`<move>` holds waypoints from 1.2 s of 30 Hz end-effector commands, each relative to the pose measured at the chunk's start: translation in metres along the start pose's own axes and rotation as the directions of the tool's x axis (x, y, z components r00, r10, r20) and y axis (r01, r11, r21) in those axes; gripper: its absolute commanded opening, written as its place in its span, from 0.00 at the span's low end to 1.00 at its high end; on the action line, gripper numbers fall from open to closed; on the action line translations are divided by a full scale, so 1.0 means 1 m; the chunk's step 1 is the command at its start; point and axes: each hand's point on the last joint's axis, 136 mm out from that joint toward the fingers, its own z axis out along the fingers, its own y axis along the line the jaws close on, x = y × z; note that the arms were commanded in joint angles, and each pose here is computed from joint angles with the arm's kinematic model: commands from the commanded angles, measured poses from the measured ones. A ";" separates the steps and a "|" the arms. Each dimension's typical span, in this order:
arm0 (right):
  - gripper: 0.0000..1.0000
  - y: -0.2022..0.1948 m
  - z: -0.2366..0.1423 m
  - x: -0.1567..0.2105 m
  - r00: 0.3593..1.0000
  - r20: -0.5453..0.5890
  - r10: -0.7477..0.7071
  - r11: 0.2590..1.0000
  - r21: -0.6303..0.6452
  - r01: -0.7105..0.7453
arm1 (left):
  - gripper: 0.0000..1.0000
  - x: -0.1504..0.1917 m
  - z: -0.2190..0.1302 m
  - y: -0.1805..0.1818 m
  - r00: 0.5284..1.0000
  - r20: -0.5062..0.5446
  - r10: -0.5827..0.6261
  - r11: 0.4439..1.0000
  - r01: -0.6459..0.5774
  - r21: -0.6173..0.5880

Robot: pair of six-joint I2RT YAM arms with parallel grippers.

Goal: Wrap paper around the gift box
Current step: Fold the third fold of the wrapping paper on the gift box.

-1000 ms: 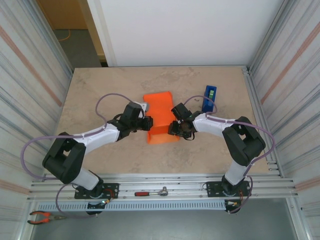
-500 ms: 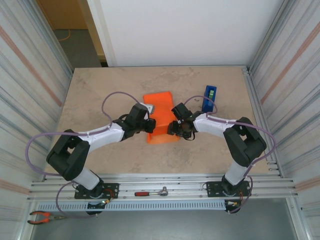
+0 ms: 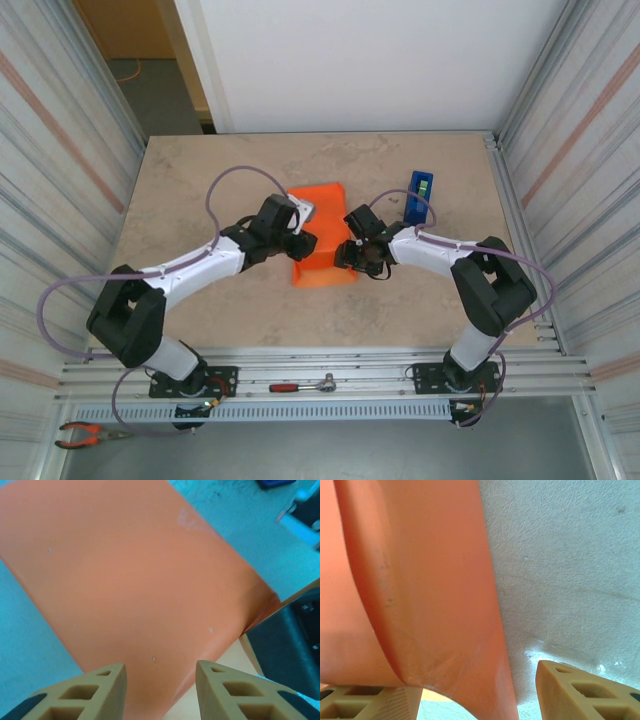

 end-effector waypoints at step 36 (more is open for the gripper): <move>0.61 -0.001 -0.013 0.006 1.000 -0.005 -0.002 1.000 -0.013 0.002 | 0.25 0.075 0.038 0.020 0.984 0.003 -0.181 0.967 0.178 -0.182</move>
